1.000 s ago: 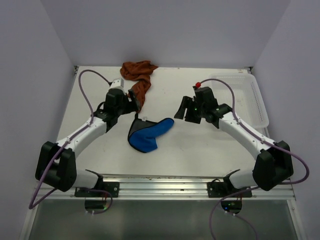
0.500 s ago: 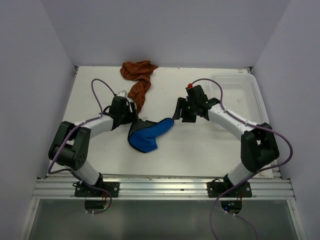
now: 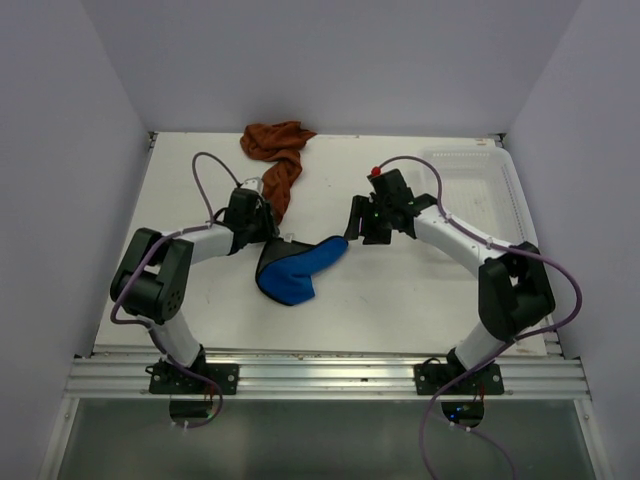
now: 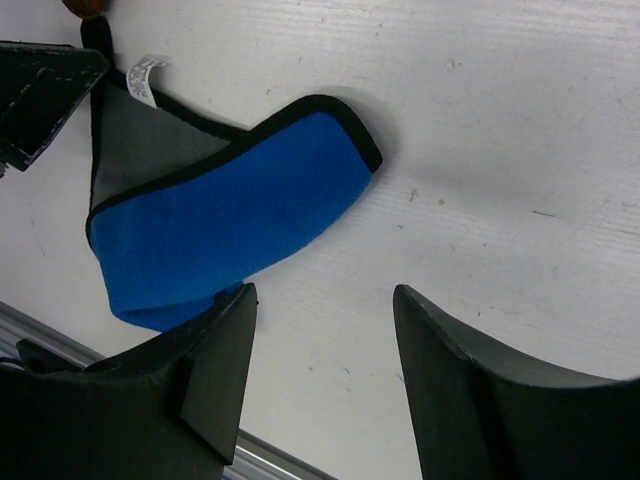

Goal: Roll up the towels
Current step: Flatten the towel

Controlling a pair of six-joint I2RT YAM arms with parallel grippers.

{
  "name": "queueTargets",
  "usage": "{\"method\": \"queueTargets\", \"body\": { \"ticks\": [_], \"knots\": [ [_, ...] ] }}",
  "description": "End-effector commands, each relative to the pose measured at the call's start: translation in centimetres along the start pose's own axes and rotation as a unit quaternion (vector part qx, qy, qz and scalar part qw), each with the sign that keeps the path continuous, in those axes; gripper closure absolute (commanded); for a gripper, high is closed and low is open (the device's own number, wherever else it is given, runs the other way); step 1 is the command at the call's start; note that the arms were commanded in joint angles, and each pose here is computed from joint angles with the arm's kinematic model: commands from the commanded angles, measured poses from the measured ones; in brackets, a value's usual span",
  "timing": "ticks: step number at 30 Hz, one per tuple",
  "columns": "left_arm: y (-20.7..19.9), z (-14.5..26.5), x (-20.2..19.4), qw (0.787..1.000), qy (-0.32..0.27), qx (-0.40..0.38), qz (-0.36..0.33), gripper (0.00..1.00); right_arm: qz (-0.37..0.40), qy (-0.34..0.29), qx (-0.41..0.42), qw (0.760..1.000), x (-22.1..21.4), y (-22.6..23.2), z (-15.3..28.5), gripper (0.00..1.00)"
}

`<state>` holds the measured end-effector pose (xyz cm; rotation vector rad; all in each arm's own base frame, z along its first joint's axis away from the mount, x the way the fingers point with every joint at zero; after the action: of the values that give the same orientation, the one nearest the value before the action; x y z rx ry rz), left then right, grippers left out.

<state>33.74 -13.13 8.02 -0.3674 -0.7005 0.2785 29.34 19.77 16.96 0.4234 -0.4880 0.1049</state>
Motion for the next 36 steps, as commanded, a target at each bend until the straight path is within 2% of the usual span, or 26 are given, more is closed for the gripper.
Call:
{"method": "queueTargets", "body": {
  "ticks": [1, 4, 8, 14, 19, 22, 25, 30, 36],
  "knots": [
    [0.2, -0.4, -0.5, 0.999, 0.015, 0.011, -0.028, 0.51, 0.015, -0.002, 0.005, 1.000, 0.7, 0.5, 0.4, 0.39],
    [0.0, 0.0, -0.7, 0.997, 0.002, 0.052, -0.058, 0.52, 0.018, -0.002, 0.001, 1.000, 0.7, 0.4, 0.5, 0.38],
    [0.6, 0.4, -1.8, 0.992, 0.021, 0.097, -0.080, 0.54, 0.020, -0.003, -0.004, 1.000, 0.4, 0.2, 0.6, 0.37],
    [1.0, 0.3, -2.6, 0.990, 0.022, 0.110, -0.086, 0.57, 0.022, -0.001, -0.011, 1.000, 0.0, -0.2, 0.6, 0.37],
    [0.6, -0.3, -2.9, 0.987, 0.026, 0.127, -0.100, 0.77, 0.030, -0.004, -0.022, 0.999, 0.2, -0.4, 1.0, 0.37],
    [0.4, -0.4, -3.3, 0.986, 0.025, 0.131, -0.100, 0.98, 0.032, -0.009, -0.027, 0.999, 0.2, -0.5, 1.3, 0.37],
    [0.2, 0.2, -3.1, 0.988, 0.015, 0.130, -0.087, 1.00, 0.032, -0.009, -0.025, 0.999, 0.3, -0.4, 1.2, 0.35],
    [-1.7, 4.6, -0.7, 0.994, -0.068, 0.064, -0.054, 1.00, 0.014, -0.010, 0.001, 1.000, 1.3, 0.6, 0.3, 0.36],
    [-5.1, 11.2, 3.2, 0.987, -0.156, -0.028, -0.035, 1.00, 0.000, -0.023, 0.022, 0.999, 2.5, 1.6, 0.4, 0.38]
  ]
}}
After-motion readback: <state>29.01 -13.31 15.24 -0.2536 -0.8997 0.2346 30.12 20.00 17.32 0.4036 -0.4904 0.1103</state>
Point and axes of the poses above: each gripper's point midway between its finger pads, its own z axis back along the fingers, its own y axis along the line the jaws close on, x = y × z, the point moved 8 cm from there along z, back along the fingers, and after that the axes turned 9 degrees about z, right-handed, at the moved point
